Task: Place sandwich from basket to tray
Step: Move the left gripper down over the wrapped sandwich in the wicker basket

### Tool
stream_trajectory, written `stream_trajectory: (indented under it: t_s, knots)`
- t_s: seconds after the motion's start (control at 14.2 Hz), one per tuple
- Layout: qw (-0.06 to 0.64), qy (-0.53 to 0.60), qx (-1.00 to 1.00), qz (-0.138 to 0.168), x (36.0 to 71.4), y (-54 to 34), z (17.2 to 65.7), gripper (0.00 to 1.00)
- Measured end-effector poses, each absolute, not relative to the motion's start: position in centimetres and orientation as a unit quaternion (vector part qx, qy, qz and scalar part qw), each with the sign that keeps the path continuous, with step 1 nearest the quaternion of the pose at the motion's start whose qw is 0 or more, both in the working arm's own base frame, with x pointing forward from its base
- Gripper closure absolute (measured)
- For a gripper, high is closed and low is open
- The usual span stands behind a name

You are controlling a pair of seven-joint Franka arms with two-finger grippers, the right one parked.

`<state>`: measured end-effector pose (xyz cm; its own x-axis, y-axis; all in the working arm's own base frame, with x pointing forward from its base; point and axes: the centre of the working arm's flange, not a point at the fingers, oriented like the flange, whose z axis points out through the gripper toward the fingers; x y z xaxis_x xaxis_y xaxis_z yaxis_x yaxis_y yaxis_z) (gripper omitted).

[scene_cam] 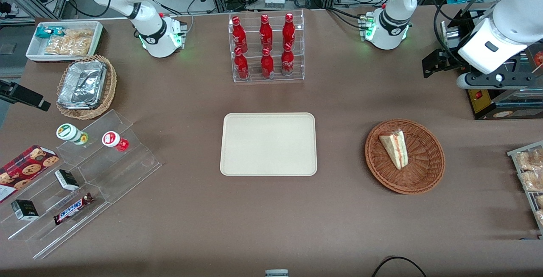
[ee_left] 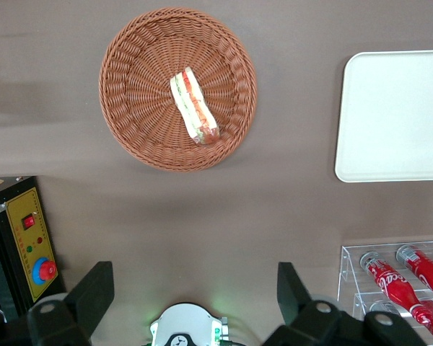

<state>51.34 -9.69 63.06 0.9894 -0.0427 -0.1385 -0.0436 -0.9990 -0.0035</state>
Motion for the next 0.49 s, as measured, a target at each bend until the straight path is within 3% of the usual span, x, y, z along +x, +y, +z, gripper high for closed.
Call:
stream_trajectory:
  t_s: [0.35,0.49]
  knots:
    - [0.002,0.022,-0.997,0.073,52.0,-9.7,62.0,0.0]
    - [0.0,0.009,-0.996,0.084,53.3,-9.1,58.2,0.0]
